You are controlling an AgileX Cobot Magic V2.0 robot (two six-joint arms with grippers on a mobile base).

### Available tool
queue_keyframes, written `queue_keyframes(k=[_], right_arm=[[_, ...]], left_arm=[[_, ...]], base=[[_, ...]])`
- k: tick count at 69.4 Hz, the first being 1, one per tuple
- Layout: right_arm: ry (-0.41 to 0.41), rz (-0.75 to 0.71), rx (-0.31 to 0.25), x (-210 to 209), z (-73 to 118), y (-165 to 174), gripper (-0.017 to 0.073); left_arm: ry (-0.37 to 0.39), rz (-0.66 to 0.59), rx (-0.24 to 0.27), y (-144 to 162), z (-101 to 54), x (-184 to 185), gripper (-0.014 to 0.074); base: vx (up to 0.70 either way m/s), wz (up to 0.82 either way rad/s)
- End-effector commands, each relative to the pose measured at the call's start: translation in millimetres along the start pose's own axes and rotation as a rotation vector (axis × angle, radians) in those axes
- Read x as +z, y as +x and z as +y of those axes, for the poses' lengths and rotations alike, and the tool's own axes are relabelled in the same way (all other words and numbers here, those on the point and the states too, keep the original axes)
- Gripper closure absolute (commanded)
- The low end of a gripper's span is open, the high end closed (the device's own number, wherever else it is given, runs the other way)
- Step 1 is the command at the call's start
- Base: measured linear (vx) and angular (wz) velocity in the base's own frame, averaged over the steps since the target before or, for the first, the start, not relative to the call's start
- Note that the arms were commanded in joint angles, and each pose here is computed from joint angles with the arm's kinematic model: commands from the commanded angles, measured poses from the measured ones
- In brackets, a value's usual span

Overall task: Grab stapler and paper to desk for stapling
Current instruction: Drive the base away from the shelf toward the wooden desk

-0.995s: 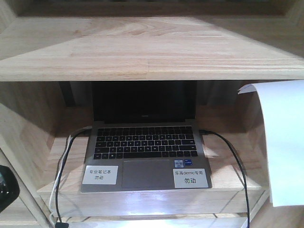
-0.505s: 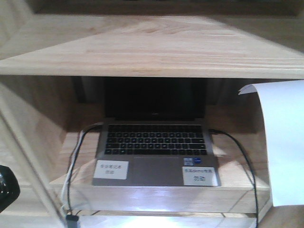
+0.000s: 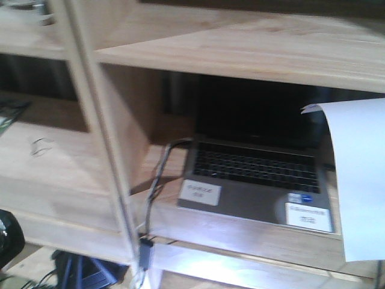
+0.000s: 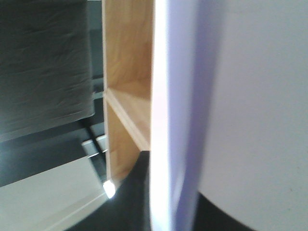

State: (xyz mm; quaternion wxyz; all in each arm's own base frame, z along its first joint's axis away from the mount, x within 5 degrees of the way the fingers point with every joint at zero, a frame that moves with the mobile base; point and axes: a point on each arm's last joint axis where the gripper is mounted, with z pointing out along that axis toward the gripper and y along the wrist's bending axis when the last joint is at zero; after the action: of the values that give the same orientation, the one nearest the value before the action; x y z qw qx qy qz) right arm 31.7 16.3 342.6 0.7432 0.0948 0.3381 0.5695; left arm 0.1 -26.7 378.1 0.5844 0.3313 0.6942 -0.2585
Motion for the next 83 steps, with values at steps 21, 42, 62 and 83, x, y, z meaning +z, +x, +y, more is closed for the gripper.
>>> queue_keyframes(k=[21, 42, 62, 83], right_arm=[[-0.049, -0.026, -0.015, 5.6, 8.7, -5.3, 0.0565], [-0.049, -0.026, -0.015, 5.6, 8.7, -5.3, 0.0565], [-0.049, -0.026, -0.015, 5.6, 8.7, -5.3, 0.0565], [-0.051, -0.026, -0.015, 5.6, 8.8, -5.3, 0.0565]], left_arm=[[-0.007, -0.129, -0.018, -17.7, 1.2, -3.0, 0.06], [-0.007, -0.129, -0.018, -17.7, 1.2, -3.0, 0.06], [-0.007, -0.129, -0.018, -17.7, 1.2, -3.0, 0.06], [-0.007, -0.129, -0.018, -17.7, 1.2, -3.0, 0.06]], base=[[-0.12, 0.44], [-0.12, 0.46], [-0.13, 0.49], [-0.12, 0.49]])
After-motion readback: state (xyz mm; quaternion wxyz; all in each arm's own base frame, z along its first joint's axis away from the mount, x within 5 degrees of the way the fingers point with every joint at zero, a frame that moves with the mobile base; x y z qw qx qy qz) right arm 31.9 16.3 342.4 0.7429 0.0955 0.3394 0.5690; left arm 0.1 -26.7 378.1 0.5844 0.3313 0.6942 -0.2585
